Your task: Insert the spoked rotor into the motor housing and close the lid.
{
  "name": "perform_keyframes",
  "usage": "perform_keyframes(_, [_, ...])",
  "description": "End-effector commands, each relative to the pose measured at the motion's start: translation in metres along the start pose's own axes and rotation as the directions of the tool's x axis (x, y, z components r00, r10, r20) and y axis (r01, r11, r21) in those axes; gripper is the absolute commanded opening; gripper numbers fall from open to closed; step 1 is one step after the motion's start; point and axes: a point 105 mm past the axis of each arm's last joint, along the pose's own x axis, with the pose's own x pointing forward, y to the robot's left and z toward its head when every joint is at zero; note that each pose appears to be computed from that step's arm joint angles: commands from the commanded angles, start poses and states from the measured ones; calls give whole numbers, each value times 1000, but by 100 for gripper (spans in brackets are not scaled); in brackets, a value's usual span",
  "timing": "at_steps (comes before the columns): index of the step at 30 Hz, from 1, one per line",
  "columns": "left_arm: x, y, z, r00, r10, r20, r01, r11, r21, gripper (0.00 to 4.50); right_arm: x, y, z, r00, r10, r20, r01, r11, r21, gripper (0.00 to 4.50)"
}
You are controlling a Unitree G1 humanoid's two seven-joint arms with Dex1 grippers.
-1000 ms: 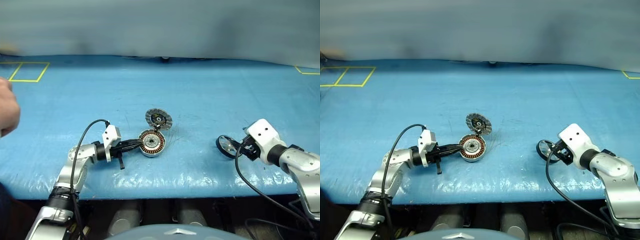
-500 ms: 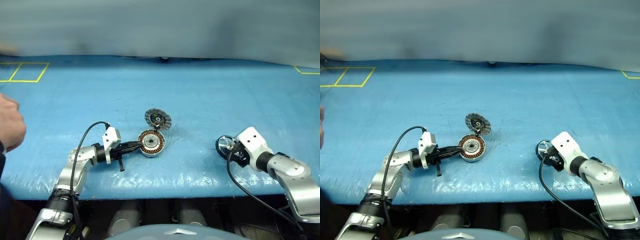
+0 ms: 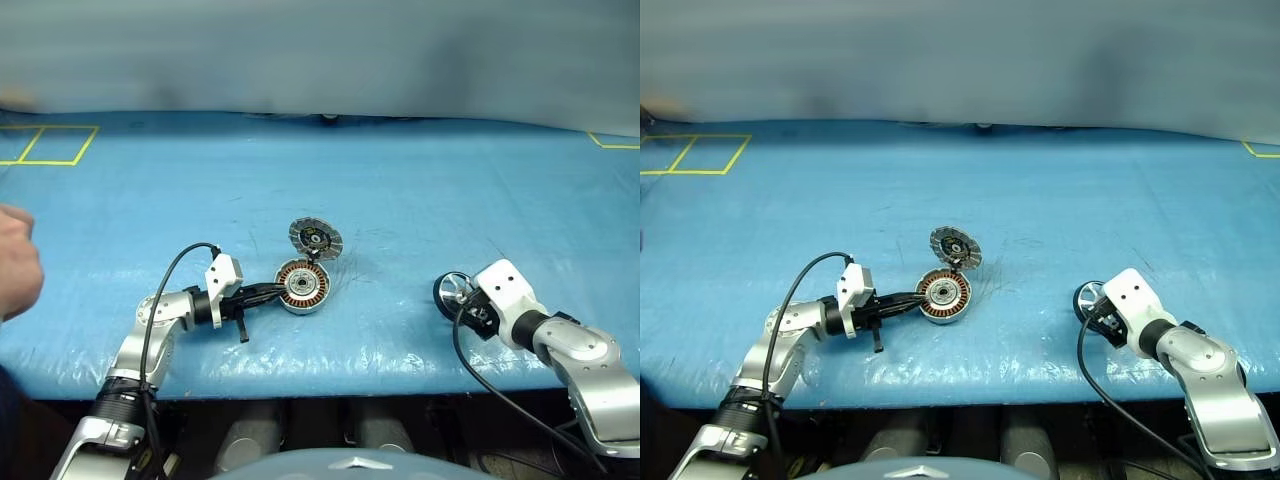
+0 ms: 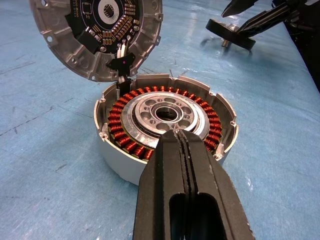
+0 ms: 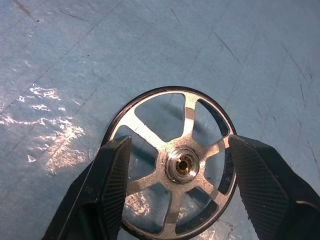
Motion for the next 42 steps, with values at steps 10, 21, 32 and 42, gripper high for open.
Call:
perform_keyframes(10, [3, 0, 5, 1000, -10, -8, 10, 999, 32, 0, 0, -1, -5, 1000, -24, -9, 24, 999, 38, 323])
perform_keyframes(21, [1, 3, 5, 1000, 1, -10, 0, 999, 44, 0, 7, 18, -10, 997, 67, -24, -66, 997, 47, 268])
perform_keyframes(32, [-4, 7, 6, 1000, 13, -7, -13, 999, 47, 0, 8, 25, -9, 996, 90, -12, -89, 995, 40, 159])
perform_keyframes(42, [-12, 6, 5, 999, 36, 14, -37, 999, 35, 0, -1, 33, 33, 958, 127, 256, -159, 981, 108, 159])
